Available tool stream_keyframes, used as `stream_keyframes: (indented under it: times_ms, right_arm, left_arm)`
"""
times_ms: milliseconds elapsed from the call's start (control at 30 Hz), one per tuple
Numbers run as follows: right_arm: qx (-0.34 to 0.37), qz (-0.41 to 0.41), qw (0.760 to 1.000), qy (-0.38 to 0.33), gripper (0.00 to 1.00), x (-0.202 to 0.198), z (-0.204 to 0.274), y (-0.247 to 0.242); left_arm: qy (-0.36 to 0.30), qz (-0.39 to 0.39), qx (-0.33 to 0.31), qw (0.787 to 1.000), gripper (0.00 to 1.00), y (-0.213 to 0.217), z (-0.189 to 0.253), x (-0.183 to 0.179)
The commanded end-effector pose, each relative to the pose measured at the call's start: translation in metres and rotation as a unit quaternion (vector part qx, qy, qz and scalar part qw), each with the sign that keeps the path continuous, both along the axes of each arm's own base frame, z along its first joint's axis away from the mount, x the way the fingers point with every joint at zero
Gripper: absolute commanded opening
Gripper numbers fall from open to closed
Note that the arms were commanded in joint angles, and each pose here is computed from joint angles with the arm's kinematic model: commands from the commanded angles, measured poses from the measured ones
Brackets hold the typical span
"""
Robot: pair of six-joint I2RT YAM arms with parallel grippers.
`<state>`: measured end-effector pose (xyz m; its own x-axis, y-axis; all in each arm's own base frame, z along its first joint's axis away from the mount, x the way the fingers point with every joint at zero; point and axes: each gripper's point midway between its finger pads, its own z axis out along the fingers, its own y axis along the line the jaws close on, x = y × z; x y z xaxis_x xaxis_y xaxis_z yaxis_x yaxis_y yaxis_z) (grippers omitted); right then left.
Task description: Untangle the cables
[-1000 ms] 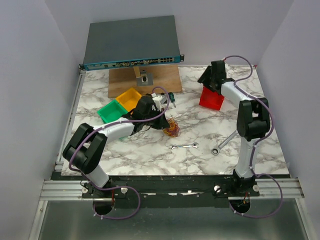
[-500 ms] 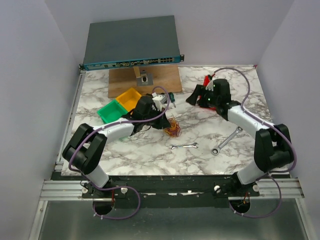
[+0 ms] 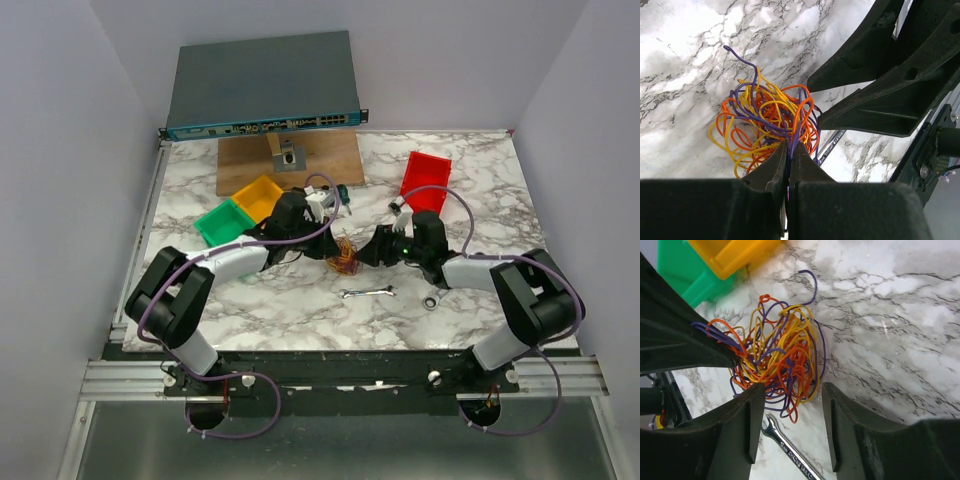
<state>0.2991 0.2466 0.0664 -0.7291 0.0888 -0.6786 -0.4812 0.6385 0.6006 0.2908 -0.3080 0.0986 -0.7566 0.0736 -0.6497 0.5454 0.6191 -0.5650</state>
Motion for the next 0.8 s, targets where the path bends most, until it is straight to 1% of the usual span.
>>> stream_keyframes:
  times_ms: [0, 67, 133, 167, 200, 233, 300, 367, 433, 500, 567, 633, 700, 767]
  right_arm:
    - [0.07, 0.047, 0.996, -0.033, 0.52, -0.005, 0.012, 0.019]
    - [0.085, 0.06, 0.994, -0.03, 0.41, -0.009, 0.01, 0.023]
    - [0.082, 0.056, 0.995, -0.025, 0.17, -0.006, 0.005, 0.023]
    - [0.073, 0.047, 0.996, -0.028, 0.1, -0.003, 0.005, 0.021]
    - [0.065, 0.03, 0.997, -0.038, 0.04, 0.002, 0.007, 0.016]
    - [0.055, 0.009, 0.997, -0.046, 0.01, 0.005, 0.008, 0.011]
    - [0.025, -0.063, 0.995, -0.067, 0.01, 0.019, 0.012, -0.009]
    - [-0.009, -0.165, 0.982, -0.09, 0.01, 0.033, 0.018, -0.042]
    - [-0.035, -0.289, 0.951, -0.108, 0.01, 0.043, 0.027, -0.085]
    - [-0.036, -0.385, 0.913, -0.128, 0.01, 0.04, 0.041, -0.123]
    - [-0.024, -0.449, 0.881, -0.145, 0.01, 0.03, 0.05, -0.152]
    - [-0.012, -0.483, 0.861, -0.161, 0.01, 0.024, 0.06, -0.168]
    - [-0.01, -0.517, 0.84, -0.162, 0.01, 0.019, 0.062, -0.183]
    - [-0.008, -0.555, 0.817, -0.155, 0.01, 0.016, 0.061, -0.198]
  left_arm:
    - [0.002, -0.005, 0.008, 1.0, 0.0, -0.003, 0.0, 0.006]
    - [0.005, -0.004, 0.012, 1.0, 0.0, -0.003, -0.003, 0.008]
    - [0.007, 0.0, 0.017, 1.0, 0.0, -0.003, -0.004, 0.009]
    - [0.008, 0.005, 0.024, 1.0, 0.0, -0.001, -0.006, 0.01]
    - [0.007, 0.013, 0.032, 0.999, 0.0, 0.002, -0.007, 0.013]
    - [0.005, 0.025, 0.043, 0.999, 0.0, 0.006, -0.008, 0.015]
    - [-0.004, 0.062, 0.061, 0.996, 0.0, 0.02, -0.008, 0.022]
    - [-0.018, 0.102, 0.06, 0.993, 0.0, 0.037, -0.002, 0.028]
    - [-0.033, 0.146, 0.049, 0.988, 0.0, 0.056, 0.005, 0.034]
    - [-0.042, 0.191, 0.044, 0.98, 0.0, 0.077, 0.007, 0.038]
    - [-0.051, 0.226, 0.043, 0.972, 0.0, 0.093, 0.01, 0.041]
    - [-0.058, 0.254, 0.05, 0.964, 0.0, 0.105, 0.012, 0.042]
    - [-0.064, 0.289, 0.066, 0.953, 0.0, 0.119, 0.013, 0.046]
    - [-0.066, 0.297, 0.075, 0.95, 0.0, 0.124, 0.013, 0.045]
